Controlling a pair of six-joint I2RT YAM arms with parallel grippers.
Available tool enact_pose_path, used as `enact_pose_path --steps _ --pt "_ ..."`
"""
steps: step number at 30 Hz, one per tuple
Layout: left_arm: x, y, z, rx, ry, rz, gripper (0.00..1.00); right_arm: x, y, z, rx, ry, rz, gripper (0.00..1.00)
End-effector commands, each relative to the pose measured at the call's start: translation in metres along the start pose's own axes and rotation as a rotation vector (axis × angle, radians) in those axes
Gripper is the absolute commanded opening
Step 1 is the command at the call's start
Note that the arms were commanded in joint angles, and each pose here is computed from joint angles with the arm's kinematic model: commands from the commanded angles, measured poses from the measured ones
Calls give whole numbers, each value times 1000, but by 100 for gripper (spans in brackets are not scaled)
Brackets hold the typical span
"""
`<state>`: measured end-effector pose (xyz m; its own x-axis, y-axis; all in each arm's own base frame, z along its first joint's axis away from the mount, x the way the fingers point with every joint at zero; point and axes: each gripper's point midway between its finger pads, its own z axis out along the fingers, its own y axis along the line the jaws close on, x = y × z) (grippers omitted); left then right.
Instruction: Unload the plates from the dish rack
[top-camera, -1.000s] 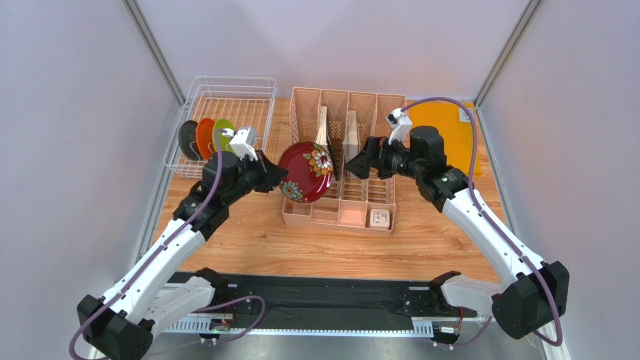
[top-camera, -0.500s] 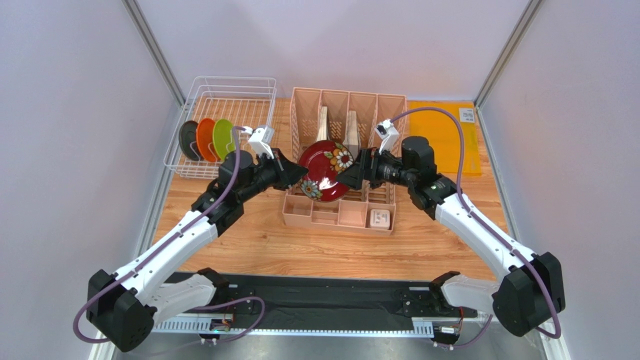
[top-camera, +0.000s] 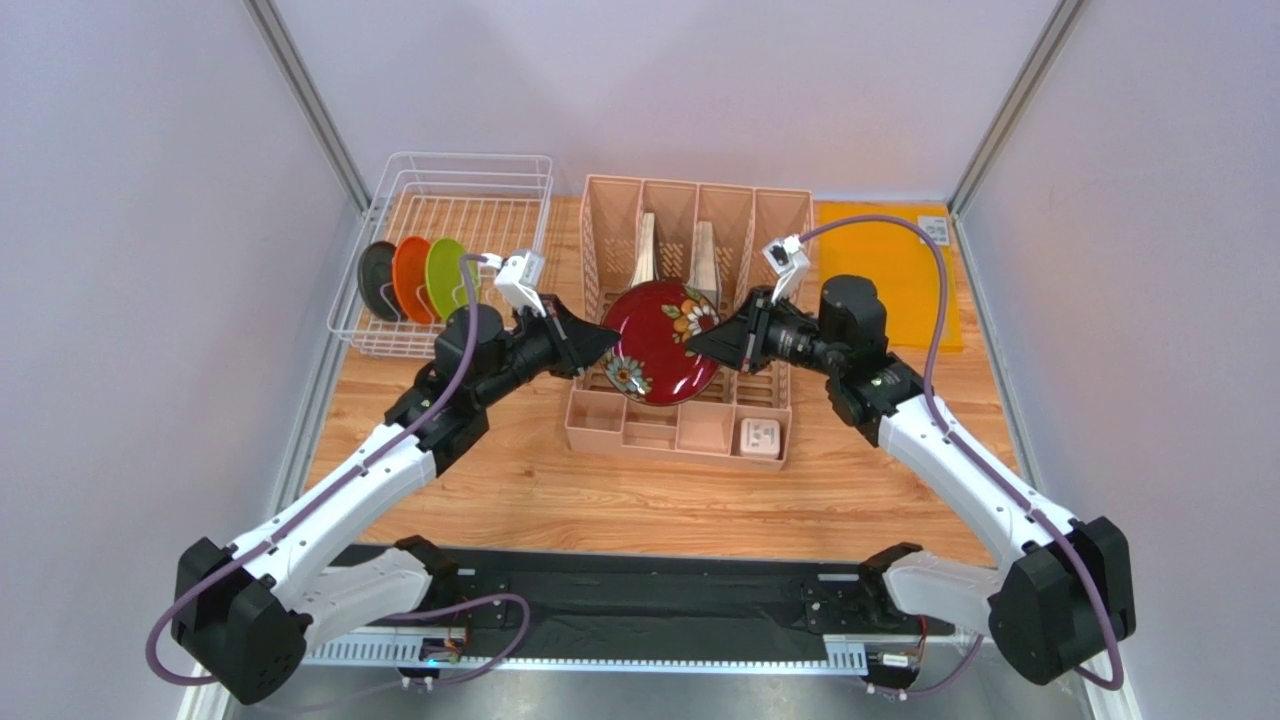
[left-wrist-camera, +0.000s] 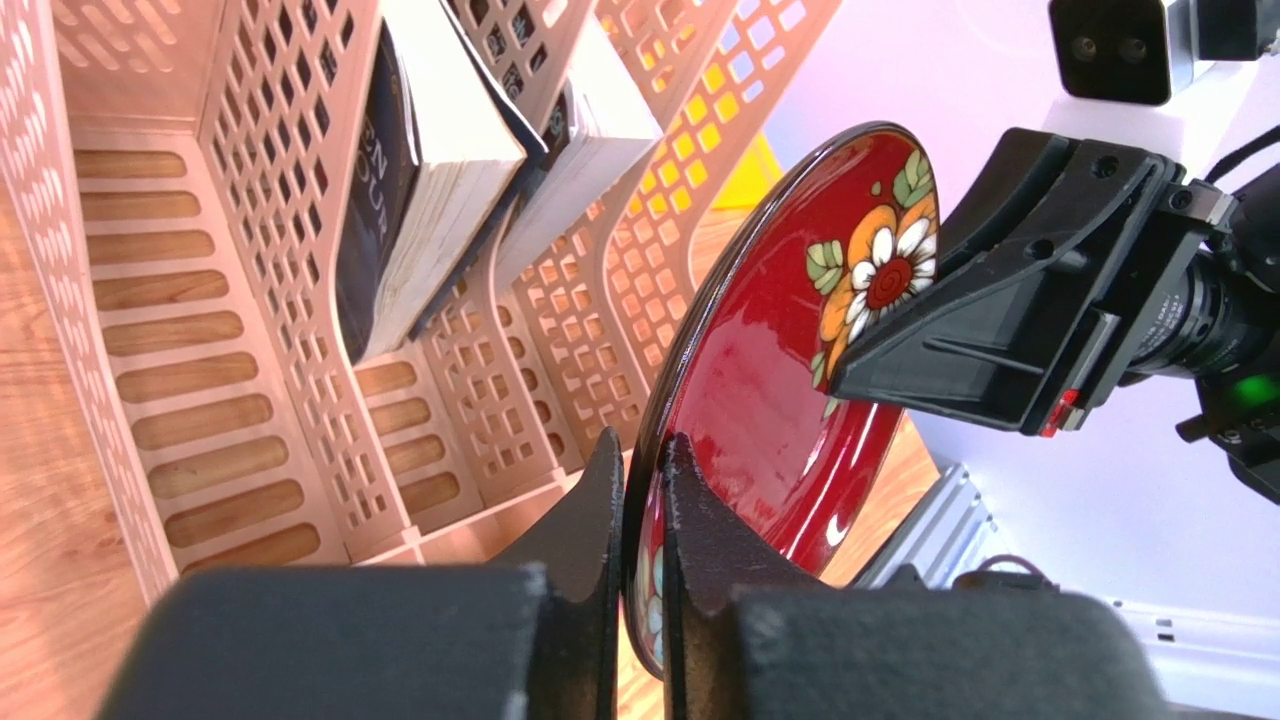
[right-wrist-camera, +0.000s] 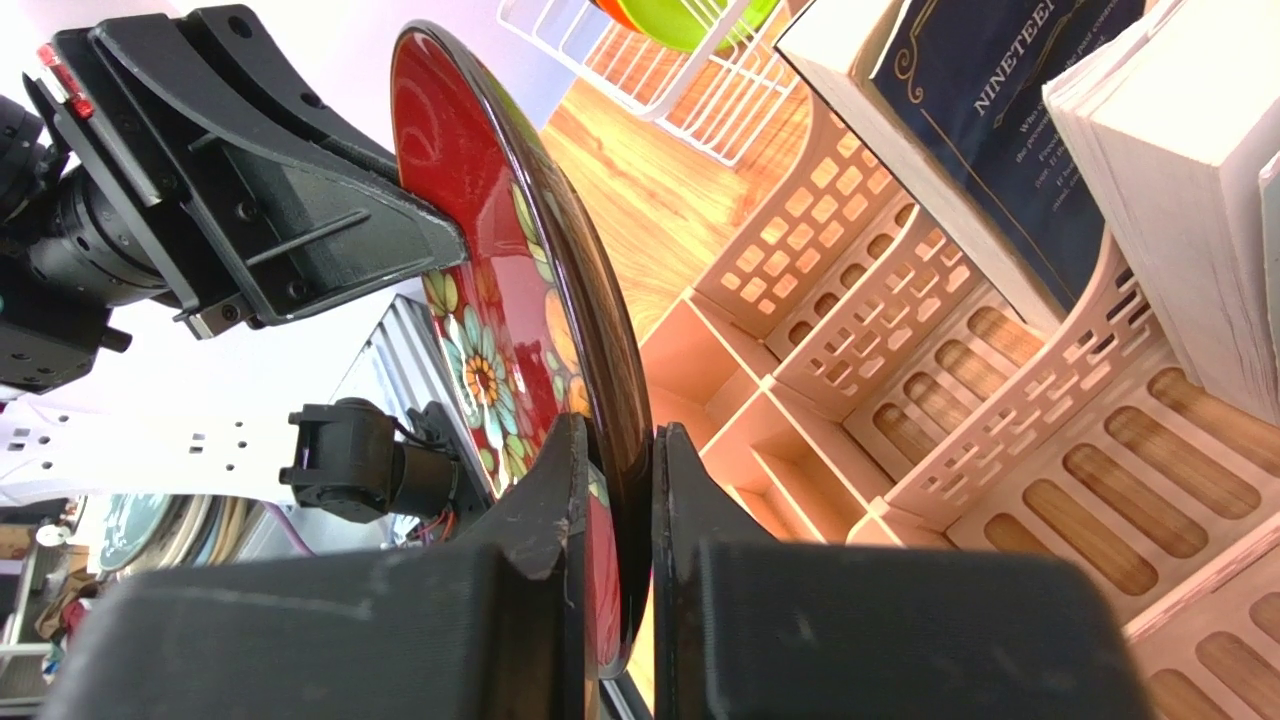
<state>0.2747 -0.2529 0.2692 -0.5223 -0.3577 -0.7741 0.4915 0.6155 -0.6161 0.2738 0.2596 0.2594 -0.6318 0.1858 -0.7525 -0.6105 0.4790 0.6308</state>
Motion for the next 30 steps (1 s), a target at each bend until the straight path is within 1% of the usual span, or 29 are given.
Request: enact_pose_path --steps 1,2,3,5,6,7,8,9,10,11,12,13,14,15,16,17,19,20,21,23,26,29,30 --pt "-22 -39 -5 117 -59 52 20 -8 6 -5 22 -76 -90 0" --pt "-21 -37 -5 114 -60 55 30 -9 3 -8 51 -83 -89 0" --pt "-23 -37 -8 112 -71 62 49 -13 2 -11 72 -95 -108 0" --pt "-22 -30 -10 80 -74 88 63 -18 -2 -27 149 -124 -118 0" --pt "-27 -27 -14 55 -98 102 73 -23 -2 -34 174 -142 -129 0" --pt "-31 -24 -17 39 -112 141 76 -26 1 -48 208 -158 -145 0" --pt "-31 -19 -20 11 -110 159 78 -33 -2 -58 262 -185 -153 0" --pt "-39 -15 -25 -29 -146 176 80 -37 -4 -67 292 -200 -162 0" --pt "-45 -13 -29 -51 -166 195 81 -48 5 -82 308 -244 -193 0" --pt "-48 -7 -33 -85 -168 244 83 -46 -7 -94 396 -246 -179 0" --pt "-60 -2 -40 -139 -215 264 84 -50 -11 -106 448 -267 -177 0" --pt "-68 2 -45 -175 -230 288 84 -50 -10 -123 501 -281 -169 0" --pt "-73 6 -52 -209 -240 336 86 -57 -23 -141 612 -331 -160 0" --pt "-83 13 -57 -269 -275 358 86 -59 -26 -154 667 -356 -154 0" --pt "-93 15 -63 -305 -302 374 88 -52 -33 -170 743 -356 -131 0" --pt "-98 21 -70 -353 -308 420 91 -58 -43 -190 853 -415 -107 0" --pt "-115 38 -85 -489 -361 453 98 -50 -56 -214 981 -441 -74 0" --pt "-120 44 -91 -540 -375 475 100 -48 -66 -228 1063 -474 -54 0" --pt "-128 53 -101 -614 -392 513 100 -46 -68 -235 1092 -496 -40 0" --pt "-136 60 -109 -659 -408 540 100 -43 -77 -248 1169 -537 -10 0" --pt "-138 69 -111 -668 -407 528 100 -41 -88 -263 1265 -581 15 0" --pt "-137 77 -111 -673 -409 491 100 -37 -104 -262 1325 -568 45 0" --pt "-133 78 -107 -658 -393 494 100 -31 -117 -258 1359 -527 53 0"
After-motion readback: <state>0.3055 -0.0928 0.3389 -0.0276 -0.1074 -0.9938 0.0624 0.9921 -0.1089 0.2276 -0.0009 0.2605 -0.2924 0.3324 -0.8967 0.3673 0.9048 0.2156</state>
